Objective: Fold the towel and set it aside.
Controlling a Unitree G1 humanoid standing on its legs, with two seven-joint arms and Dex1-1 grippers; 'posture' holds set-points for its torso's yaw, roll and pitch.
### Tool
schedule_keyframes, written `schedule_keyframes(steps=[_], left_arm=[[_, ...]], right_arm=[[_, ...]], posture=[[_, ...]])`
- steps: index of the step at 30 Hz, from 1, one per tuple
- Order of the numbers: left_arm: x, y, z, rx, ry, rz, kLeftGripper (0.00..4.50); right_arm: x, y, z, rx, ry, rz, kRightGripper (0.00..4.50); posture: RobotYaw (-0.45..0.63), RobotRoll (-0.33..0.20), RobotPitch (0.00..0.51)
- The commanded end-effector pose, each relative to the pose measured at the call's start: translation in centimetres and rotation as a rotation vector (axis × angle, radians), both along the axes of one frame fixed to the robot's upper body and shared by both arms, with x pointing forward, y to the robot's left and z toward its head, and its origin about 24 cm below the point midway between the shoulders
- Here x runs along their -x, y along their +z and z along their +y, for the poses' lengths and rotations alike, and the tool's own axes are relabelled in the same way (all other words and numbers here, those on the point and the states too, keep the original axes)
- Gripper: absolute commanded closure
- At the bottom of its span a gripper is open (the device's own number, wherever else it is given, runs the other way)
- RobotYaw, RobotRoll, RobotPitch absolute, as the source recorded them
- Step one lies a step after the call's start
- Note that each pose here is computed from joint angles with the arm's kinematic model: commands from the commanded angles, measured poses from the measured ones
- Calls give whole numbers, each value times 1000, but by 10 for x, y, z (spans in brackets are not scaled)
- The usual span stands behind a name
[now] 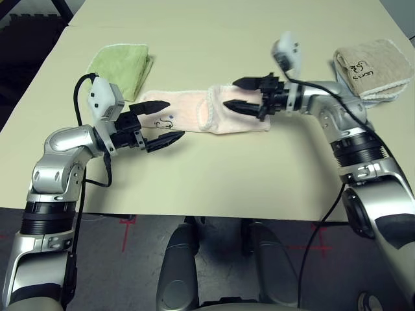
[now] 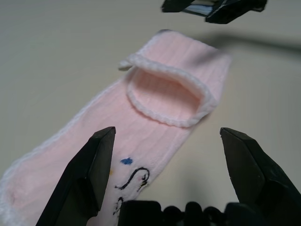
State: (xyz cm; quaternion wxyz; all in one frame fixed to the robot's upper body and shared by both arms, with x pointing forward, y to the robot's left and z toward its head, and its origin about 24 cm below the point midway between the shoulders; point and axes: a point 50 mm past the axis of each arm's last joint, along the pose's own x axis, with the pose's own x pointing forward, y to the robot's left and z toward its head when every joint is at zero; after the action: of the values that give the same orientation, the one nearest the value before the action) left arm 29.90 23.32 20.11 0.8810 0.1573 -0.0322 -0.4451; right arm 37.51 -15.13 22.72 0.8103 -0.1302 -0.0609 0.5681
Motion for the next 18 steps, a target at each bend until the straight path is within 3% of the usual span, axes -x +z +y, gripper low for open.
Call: schedule_keyframes(steps=[1,9,18], left_arm=[[0,2,8,-7,60,9,0],[-1,0,12,20,158,15,0],[-7,6,19,74,259,48,0]], right_arm=[[3,-7,-15,43,83,-64,33],[11,-27,-48,135,127,-96,33],[28,-45,-93,134,16,-54,33]], posture=[[1,0,233],[17,0,233],[3,0,236]])
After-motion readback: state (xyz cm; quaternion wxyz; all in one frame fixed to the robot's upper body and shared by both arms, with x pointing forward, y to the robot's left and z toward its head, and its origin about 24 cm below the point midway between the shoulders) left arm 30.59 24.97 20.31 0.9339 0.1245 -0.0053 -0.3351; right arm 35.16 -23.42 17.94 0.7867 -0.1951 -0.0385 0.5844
